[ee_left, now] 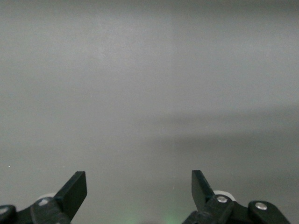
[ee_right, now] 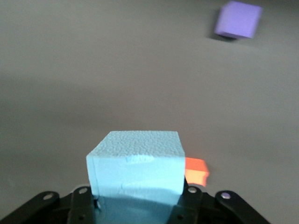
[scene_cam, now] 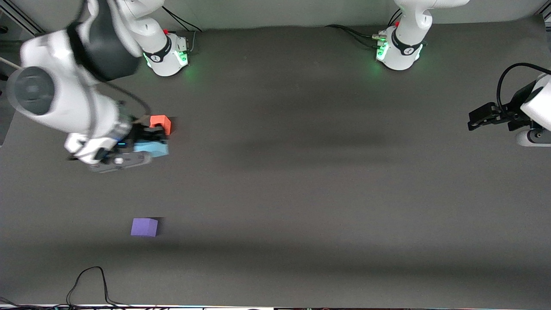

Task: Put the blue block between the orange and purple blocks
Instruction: 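Carry the light-blue cube with the right gripper past the orange cube, then lower the cube between the orange and purple cubes, open the right gripper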

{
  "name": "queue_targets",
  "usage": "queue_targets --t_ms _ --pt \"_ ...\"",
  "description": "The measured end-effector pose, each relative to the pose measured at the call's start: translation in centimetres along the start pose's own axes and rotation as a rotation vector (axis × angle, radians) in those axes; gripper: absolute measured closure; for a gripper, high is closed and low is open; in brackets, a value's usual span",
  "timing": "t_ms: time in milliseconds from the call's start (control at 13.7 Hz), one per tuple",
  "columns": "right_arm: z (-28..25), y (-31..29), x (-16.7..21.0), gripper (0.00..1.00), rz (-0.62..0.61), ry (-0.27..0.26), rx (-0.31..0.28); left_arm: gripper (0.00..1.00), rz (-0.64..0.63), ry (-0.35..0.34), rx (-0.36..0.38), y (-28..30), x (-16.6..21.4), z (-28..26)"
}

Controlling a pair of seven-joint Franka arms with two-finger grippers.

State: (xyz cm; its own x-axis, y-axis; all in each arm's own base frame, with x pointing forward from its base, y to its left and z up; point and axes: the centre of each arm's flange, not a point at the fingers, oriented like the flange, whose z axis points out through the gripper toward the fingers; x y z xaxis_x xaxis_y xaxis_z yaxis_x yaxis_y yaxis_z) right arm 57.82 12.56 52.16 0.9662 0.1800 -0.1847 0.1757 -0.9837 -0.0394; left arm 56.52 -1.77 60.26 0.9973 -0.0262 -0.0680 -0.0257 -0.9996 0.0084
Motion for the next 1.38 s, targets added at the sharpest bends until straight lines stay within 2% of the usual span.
queue_targets --t_ms 218,364,510,874,1238,1383 --pt "0.7 9.3 -3.0 0.43 -0.011 -0.022 0.027 0.00 -0.001 0.002 0.000 0.0 0.0 -0.1" --pt "1.4 11.7 -3.8 0.43 -0.003 -0.029 0.033 0.00 -0.001 0.005 0.001 -0.1 0.0 -0.1" --pt "3.2 11.9 -3.3 0.43 -0.001 -0.009 0.028 0.00 -0.001 0.005 0.001 -0.1 0.0 -0.1" --pt "17.2 12.6 -2.2 0.43 0.018 0.115 -0.021 0.00 -0.002 0.005 0.002 -0.1 0.1 -0.1" --pt "27.6 12.9 -0.6 0.43 0.068 0.141 -0.044 0.00 -0.003 0.006 0.009 -0.3 0.1 0.0" --pt "31.2 13.1 0.0 0.43 0.085 0.152 -0.015 0.00 -0.004 0.007 0.009 -0.3 0.1 0.0"
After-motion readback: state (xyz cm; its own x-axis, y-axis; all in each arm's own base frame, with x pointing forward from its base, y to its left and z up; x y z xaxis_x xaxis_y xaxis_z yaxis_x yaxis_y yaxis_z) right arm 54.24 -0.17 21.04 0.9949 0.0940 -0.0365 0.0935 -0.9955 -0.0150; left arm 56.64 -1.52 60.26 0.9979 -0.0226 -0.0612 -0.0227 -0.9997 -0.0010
